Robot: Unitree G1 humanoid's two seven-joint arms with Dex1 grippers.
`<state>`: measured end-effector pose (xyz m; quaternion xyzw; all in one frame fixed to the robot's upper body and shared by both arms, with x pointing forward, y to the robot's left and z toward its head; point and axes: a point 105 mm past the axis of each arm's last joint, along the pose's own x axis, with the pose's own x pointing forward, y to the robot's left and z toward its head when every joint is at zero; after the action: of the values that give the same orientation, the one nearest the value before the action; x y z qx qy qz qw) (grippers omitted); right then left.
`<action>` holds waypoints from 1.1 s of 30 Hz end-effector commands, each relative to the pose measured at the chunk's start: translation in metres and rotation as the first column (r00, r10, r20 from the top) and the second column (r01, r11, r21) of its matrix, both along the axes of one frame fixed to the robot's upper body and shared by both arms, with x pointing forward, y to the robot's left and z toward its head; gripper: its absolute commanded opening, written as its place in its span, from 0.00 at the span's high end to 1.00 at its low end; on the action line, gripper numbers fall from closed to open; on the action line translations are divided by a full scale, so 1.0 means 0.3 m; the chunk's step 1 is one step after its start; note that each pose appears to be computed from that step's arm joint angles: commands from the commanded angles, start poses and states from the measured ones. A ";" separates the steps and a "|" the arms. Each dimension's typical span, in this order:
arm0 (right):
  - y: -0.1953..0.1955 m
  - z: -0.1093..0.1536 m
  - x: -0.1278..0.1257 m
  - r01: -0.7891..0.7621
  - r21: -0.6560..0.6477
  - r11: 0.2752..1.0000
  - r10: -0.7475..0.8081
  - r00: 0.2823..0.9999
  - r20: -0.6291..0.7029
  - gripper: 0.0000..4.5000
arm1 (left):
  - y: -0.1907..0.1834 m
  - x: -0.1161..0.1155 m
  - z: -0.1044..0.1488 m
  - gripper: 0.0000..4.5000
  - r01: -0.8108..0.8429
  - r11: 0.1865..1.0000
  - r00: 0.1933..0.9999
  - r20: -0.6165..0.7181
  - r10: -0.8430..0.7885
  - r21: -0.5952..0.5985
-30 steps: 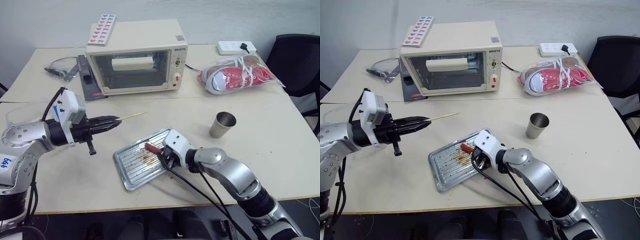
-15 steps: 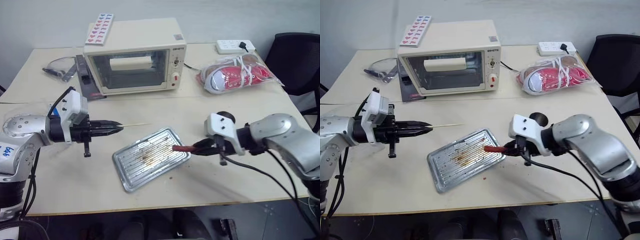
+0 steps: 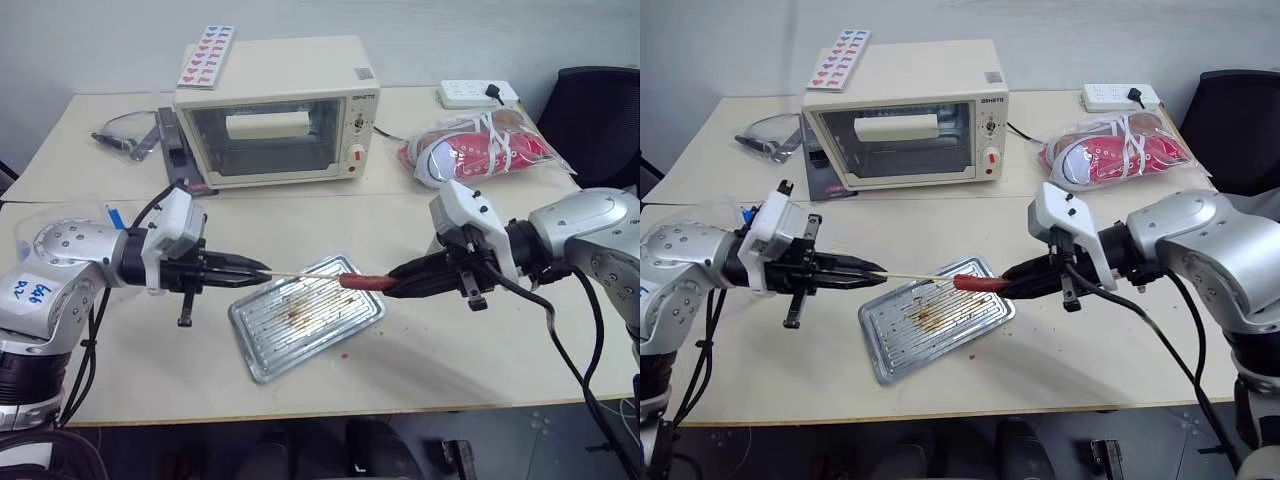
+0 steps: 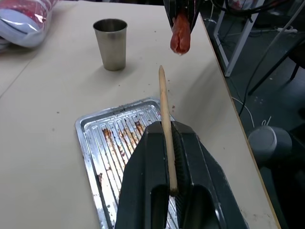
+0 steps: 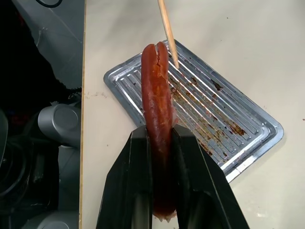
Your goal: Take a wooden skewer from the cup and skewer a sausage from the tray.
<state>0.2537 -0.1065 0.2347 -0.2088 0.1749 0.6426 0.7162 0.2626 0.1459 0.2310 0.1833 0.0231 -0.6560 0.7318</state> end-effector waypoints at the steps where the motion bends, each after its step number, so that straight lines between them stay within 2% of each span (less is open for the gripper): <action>1: 0.005 0.018 -0.005 -0.011 0.009 1.000 0.010 0.999 0.042 0.94 | -0.002 -0.004 0.035 1.00 0.010 1.000 0.999 0.037 -0.010 -0.005; 19: -0.022 -0.018 0.044 0.062 0.017 0.998 -0.062 0.997 0.037 0.94 | 0.021 0.001 0.047 1.00 0.007 1.000 0.999 0.035 -0.008 0.029; 33: 0.004 -0.009 0.027 0.036 0.037 0.999 -0.038 0.999 0.029 0.94 | -0.014 0.014 0.036 1.00 0.034 0.999 0.998 0.057 -0.035 0.030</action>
<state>0.2673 -0.1103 0.2232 -0.1947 0.1783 0.6195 0.7393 0.2680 0.1452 0.2356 0.1977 0.0258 -0.6608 0.7235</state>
